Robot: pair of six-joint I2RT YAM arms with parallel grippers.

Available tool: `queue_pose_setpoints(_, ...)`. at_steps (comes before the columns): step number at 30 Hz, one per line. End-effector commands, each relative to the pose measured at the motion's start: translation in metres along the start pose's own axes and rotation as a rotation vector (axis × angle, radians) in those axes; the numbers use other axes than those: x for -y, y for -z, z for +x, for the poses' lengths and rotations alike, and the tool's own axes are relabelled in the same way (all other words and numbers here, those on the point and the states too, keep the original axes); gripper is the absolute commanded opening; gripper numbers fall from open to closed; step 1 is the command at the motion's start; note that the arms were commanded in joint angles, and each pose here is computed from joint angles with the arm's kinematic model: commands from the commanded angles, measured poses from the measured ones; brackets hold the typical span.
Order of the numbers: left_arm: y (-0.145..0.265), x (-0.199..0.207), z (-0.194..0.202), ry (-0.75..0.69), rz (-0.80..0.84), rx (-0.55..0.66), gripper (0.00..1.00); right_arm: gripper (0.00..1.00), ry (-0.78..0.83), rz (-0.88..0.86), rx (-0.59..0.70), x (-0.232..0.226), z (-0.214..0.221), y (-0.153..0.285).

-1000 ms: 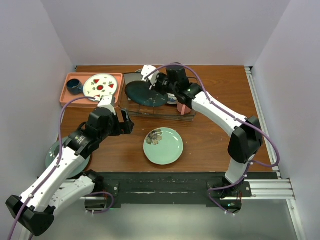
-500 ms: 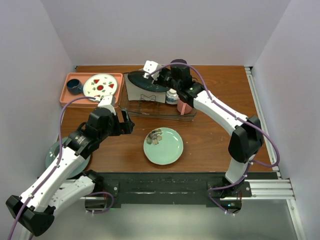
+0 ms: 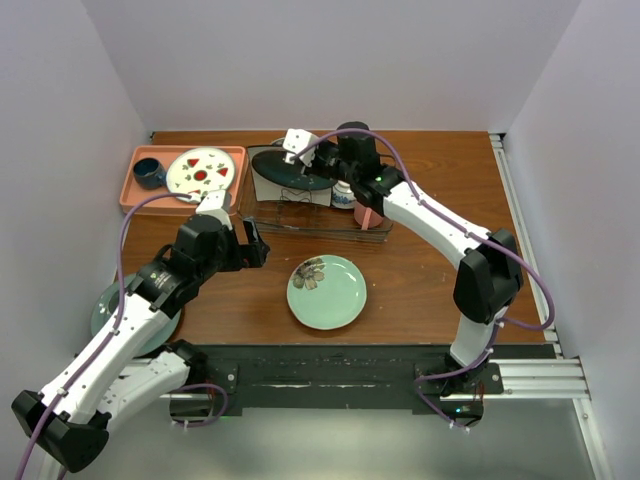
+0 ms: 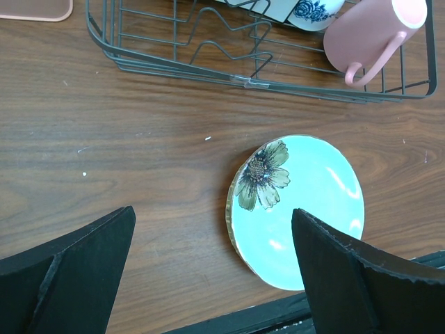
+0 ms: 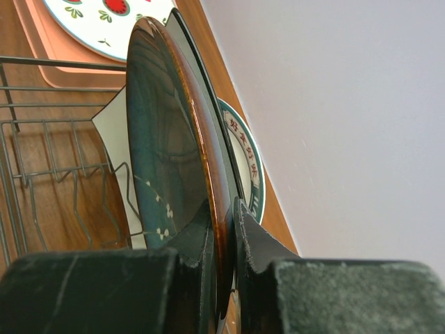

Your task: Load the mixed dishes into the dish rack

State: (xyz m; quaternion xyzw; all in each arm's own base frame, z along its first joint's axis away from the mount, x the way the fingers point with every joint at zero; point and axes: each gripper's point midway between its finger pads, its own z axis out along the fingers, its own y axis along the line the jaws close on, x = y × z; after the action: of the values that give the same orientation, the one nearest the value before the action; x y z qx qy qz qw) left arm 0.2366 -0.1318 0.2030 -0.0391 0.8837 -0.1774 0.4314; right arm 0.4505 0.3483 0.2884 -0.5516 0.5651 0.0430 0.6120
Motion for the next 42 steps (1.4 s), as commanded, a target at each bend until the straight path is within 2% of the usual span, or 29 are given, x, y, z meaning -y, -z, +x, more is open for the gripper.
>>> queue_pose_setpoints(1,0.001,0.008,-0.015,-0.012,0.032,0.050,1.00,0.00,0.062,0.140,0.242,0.050,-0.077,0.019)
queue_pose_setpoints(16,-0.001,0.006,-0.011,-0.015,0.026,0.040,1.00,0.00,0.091,0.102,0.201,0.027,-0.045,-0.009)
queue_pose_setpoints(28,-0.002,0.007,-0.010,-0.013,0.029,0.031,1.00,0.01,-0.052,0.072,0.136,0.016,-0.025,-0.038)
queue_pose_setpoints(32,0.000,0.007,-0.010,-0.008,0.030,0.037,1.00,0.11,-0.080,0.097,0.111,0.020,-0.019,-0.044)
queue_pose_setpoints(33,0.000,0.006,-0.009,-0.007,0.031,0.037,1.00,0.23,-0.086,0.110,0.101,0.022,-0.016,-0.044)
queue_pose_setpoints(36,0.000,0.007,-0.008,-0.007,0.034,0.035,1.00,0.33,-0.120,0.163,0.088,0.032,-0.016,-0.041)
queue_pose_setpoints(37,0.000,0.007,-0.008,-0.005,0.036,0.034,1.00,0.42,-0.129,0.167,0.089,0.034,-0.017,-0.040)
queue_pose_setpoints(42,0.000,0.009,-0.008,-0.007,0.045,0.032,1.00,0.47,-0.181,0.247,0.096,0.046,-0.019,-0.028)
